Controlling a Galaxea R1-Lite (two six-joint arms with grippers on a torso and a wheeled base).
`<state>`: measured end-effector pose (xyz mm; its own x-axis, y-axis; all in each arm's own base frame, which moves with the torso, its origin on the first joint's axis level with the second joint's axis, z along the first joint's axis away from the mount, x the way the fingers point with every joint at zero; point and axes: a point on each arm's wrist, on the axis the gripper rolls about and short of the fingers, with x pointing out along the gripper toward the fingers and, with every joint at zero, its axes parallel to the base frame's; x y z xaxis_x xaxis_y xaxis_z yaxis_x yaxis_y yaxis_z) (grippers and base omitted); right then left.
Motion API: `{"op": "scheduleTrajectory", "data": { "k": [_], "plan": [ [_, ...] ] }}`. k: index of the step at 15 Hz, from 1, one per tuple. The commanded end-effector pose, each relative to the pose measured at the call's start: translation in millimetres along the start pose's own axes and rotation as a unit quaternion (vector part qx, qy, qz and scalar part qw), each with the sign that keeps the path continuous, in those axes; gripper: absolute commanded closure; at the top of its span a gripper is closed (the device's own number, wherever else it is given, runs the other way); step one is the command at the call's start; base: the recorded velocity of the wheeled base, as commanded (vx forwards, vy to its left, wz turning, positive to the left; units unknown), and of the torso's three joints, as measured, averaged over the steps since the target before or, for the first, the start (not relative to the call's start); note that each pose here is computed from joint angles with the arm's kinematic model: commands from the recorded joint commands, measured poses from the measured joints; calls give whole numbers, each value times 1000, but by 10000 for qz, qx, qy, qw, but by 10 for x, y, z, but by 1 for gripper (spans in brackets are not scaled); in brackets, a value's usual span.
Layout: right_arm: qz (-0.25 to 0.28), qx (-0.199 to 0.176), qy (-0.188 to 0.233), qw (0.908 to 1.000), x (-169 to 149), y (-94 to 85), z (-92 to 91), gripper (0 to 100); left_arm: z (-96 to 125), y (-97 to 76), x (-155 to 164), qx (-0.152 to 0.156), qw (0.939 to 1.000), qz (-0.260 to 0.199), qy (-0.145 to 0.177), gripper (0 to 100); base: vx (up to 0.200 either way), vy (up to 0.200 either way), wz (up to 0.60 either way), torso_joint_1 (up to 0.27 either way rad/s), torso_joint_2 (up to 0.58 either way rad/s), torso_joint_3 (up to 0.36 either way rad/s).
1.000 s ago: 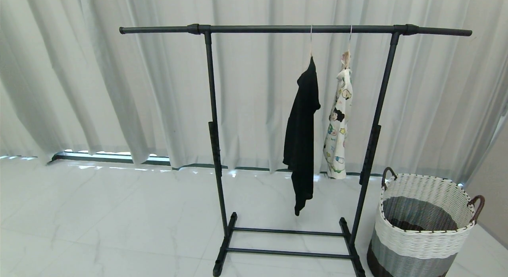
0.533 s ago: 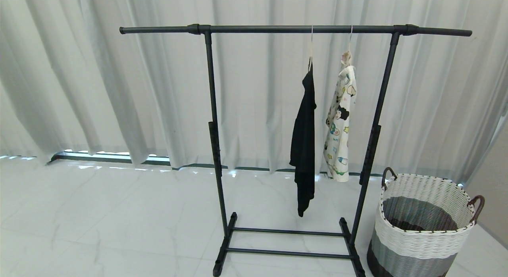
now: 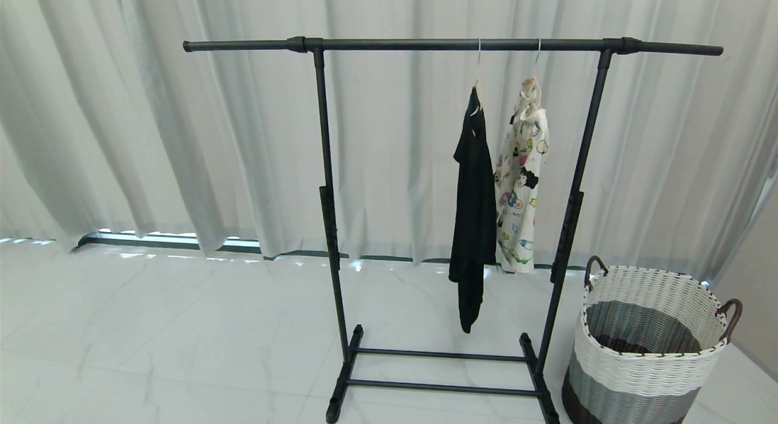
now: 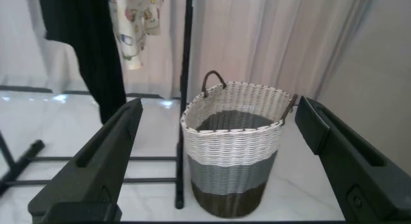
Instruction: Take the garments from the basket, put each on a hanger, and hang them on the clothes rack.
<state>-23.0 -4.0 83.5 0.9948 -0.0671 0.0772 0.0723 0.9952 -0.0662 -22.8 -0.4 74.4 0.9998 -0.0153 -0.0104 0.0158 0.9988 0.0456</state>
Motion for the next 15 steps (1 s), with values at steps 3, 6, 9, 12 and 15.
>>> {"op": "scheduleTrajectory", "data": {
  "k": [3, 6, 9, 12, 15],
  "plan": [
    [364, 1032, 323, 9935, -3, 22, -64, 0, -1, 3, -1, -229, 9997, 68, 41, 0, 0, 0, 0, 0, 0, 0],
    [388, 728, 396, 9958, -5, 24, -81, 0, 3, 3, -2, -206, 9998, 68, 34, 0, 0, 0, 0, 0, 0, 0],
    [385, 812, 399, 9952, -5, 24, -81, 0, 3, 3, -2, -214, 9997, 60, 34, 0, 0, 0, 0, 0, 0, 0],
    [380, 942, 404, 9940, -5, 24, -81, 0, 3, 3, -2, -214, 9997, 60, 34, 0, 0, 0, 0, 0, 0, 0],
    [380, 943, 396, 9940, -5, 24, -79, 0, 3, 3, -2, -214, 9997, 68, 34, 0, 0, 0, 0, 0, 0, 0]
  ]
}}
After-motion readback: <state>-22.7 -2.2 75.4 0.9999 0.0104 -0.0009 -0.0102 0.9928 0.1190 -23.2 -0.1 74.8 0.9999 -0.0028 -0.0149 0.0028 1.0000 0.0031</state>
